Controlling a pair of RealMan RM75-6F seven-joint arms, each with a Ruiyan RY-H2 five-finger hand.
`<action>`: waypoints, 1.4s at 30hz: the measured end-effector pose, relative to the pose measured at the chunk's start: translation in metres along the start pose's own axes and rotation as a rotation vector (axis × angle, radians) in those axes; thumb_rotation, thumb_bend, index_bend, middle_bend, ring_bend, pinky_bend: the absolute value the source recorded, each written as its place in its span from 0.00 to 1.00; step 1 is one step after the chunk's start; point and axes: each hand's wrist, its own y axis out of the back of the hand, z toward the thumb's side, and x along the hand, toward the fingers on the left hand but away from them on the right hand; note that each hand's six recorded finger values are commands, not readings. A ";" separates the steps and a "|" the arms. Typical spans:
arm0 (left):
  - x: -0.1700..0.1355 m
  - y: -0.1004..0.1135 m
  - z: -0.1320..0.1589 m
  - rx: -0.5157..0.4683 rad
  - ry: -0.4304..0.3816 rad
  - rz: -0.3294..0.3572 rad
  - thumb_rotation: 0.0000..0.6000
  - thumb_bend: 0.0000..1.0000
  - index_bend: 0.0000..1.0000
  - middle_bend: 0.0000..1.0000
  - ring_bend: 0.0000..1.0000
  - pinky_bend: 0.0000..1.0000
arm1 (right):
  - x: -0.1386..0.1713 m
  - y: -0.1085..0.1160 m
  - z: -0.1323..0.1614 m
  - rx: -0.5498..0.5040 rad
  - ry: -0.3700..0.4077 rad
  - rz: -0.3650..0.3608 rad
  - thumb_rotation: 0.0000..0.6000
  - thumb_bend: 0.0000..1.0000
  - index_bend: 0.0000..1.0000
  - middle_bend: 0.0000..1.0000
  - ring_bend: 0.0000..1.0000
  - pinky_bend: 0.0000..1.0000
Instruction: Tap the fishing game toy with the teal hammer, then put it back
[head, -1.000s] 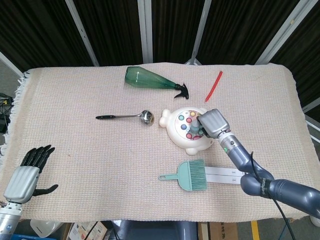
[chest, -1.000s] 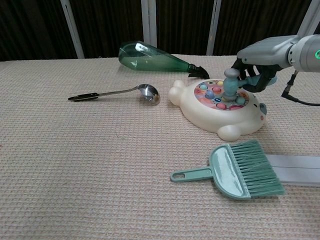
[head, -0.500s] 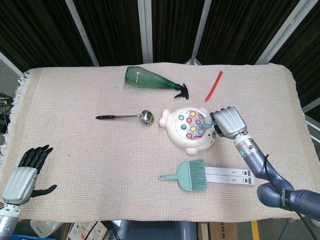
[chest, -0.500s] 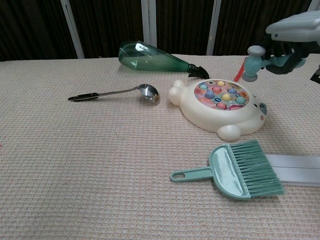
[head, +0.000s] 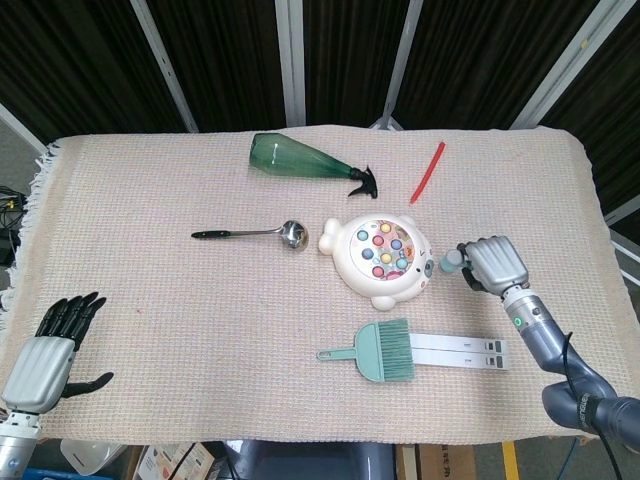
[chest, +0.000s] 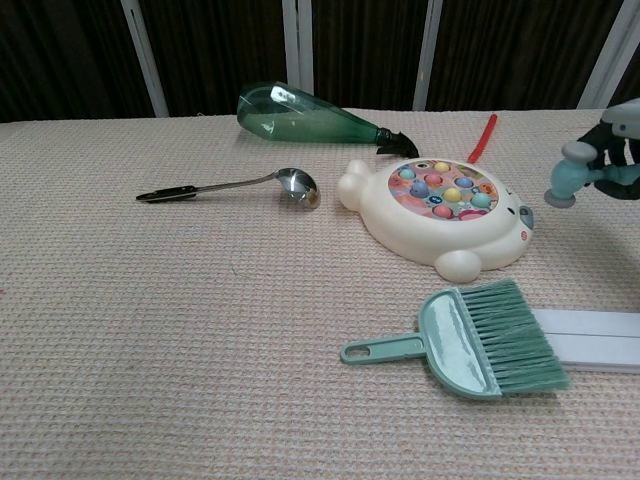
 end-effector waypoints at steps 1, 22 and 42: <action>0.000 0.000 0.000 0.001 0.000 0.001 1.00 0.11 0.00 0.00 0.00 0.00 | 0.000 -0.004 -0.002 -0.006 -0.002 0.003 1.00 1.00 1.00 0.85 0.71 0.66; 0.000 0.001 0.008 0.013 -0.006 -0.004 1.00 0.11 0.00 0.00 0.00 0.00 | 0.005 -0.057 -0.043 -0.079 -0.079 0.073 1.00 0.76 0.74 0.66 0.55 0.53; 0.001 0.000 0.008 0.011 -0.004 -0.011 1.00 0.11 0.00 0.00 0.00 0.00 | 0.002 -0.059 -0.047 -0.129 -0.110 0.118 1.00 0.42 0.62 0.58 0.48 0.45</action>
